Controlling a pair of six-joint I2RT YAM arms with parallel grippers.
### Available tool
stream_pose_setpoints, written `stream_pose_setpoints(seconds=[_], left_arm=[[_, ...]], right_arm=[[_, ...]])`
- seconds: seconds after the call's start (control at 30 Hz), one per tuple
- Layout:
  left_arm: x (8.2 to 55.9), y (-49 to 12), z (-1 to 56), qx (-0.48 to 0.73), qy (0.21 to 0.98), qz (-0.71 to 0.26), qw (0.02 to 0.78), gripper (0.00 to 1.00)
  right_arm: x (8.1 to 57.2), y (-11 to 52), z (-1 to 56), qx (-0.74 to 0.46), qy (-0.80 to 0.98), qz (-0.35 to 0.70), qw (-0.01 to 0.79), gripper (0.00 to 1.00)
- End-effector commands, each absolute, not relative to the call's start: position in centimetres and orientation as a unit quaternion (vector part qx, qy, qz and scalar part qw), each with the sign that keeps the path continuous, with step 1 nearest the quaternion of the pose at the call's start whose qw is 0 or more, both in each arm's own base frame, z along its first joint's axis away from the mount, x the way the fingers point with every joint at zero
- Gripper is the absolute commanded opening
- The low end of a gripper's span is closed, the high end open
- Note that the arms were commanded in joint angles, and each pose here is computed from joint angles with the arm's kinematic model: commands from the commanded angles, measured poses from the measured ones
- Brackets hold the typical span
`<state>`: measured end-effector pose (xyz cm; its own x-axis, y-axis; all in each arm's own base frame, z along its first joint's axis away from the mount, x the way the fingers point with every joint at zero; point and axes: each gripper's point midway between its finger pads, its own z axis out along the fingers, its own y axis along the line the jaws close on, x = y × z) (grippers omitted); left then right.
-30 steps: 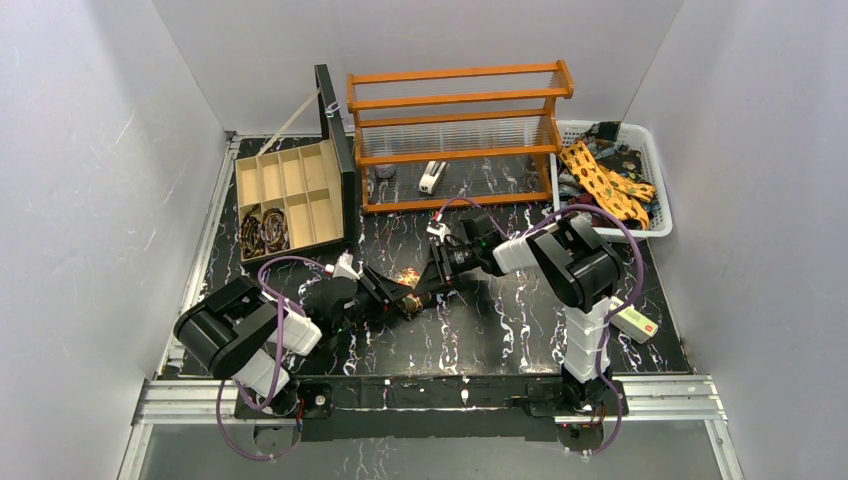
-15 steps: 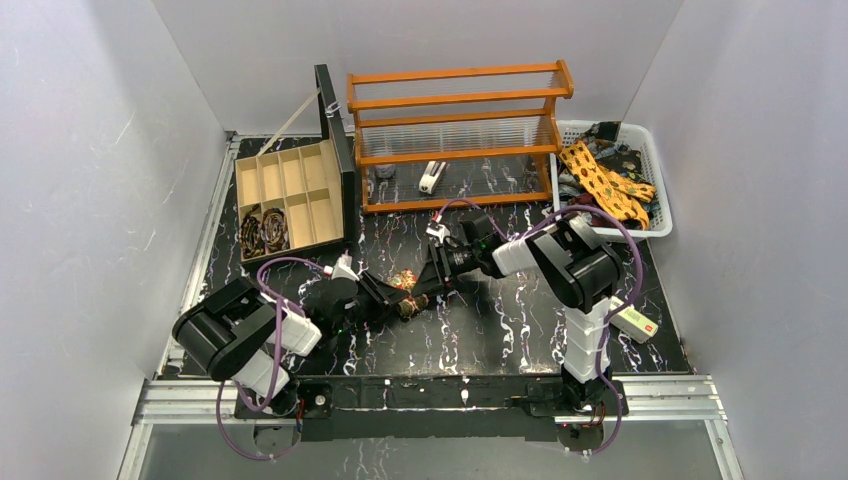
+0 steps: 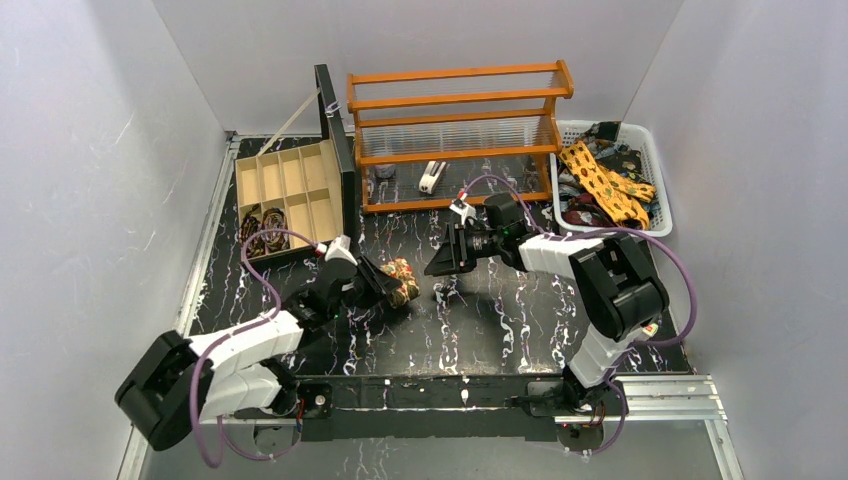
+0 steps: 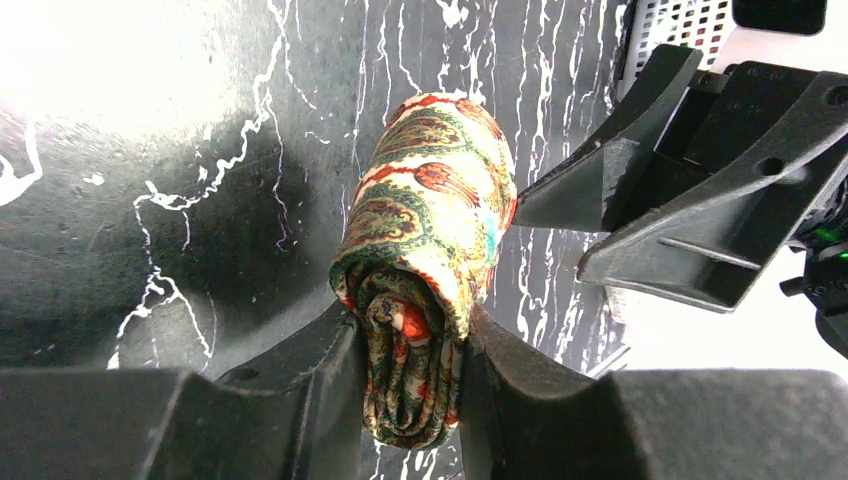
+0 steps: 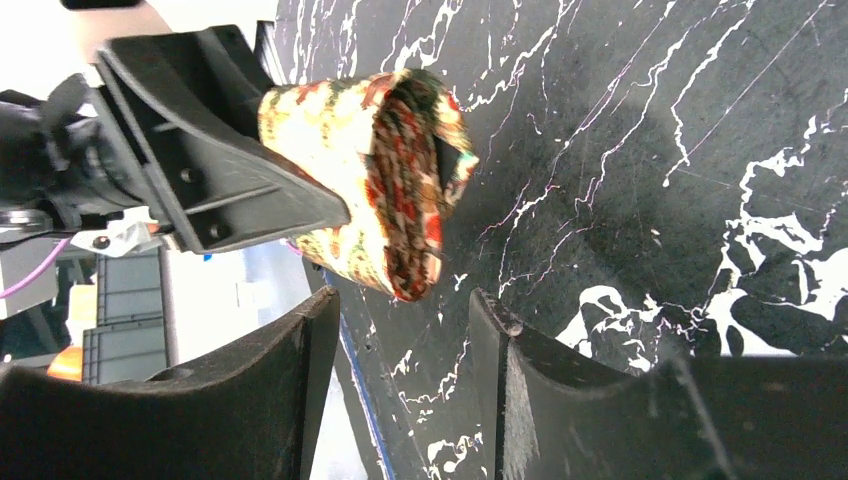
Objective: Roll the ties
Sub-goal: Pick up the tie at the center of the board, then place the tie in the storage box.
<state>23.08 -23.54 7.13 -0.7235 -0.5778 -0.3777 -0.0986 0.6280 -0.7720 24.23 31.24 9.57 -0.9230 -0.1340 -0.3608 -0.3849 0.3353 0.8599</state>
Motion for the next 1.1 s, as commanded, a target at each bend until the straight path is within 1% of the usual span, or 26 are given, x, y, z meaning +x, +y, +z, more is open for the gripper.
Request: stream_pose_setpoints(seconds=[0.0,0.07,0.17,0.4,0.67,0.8,0.97,1.07], left_arm=[[22.1,-19.6,6.5,-0.165,0.899,-0.257,0.314,0.07],[22.0,-17.6,7.2,-0.164,0.912,-0.21,0.311,0.07],[22.4,-15.1,9.4,-0.174,0.914,-0.161,0.33,0.07],[22.8,-10.8,12.5,-0.169,0.924,-0.085,0.332,0.05],[23.9,-7.1,14.5,-0.165,0.935,-0.036,0.312,0.06],[26.2,-5.5,15.6,-0.16,0.937,-0.033,0.309,0.07],[29.5,-3.6,16.1,-0.149,0.949,-0.025,0.277,0.06],[31.4,-2.2,17.0,-0.147,0.952,-0.002,0.269,0.06]], right_arm=[[24.3,30.5,10.1,-0.159,0.822,0.529,0.14,0.59],[24.4,30.3,10.2,-0.152,0.828,0.52,0.146,0.59],[24.2,29.8,10.4,-0.138,0.835,0.511,0.151,0.59],[23.6,28.9,10.5,-0.123,0.843,0.497,0.163,0.65],[23.8,28.9,10.2,-0.122,0.849,0.491,0.153,0.66],[23.9,28.9,10.4,-0.124,0.85,0.488,0.155,0.66],[23.8,29.0,11.1,-0.129,0.846,0.492,0.16,0.67],[23.4,28.8,11.3,-0.134,0.845,0.493,0.159,0.67]])
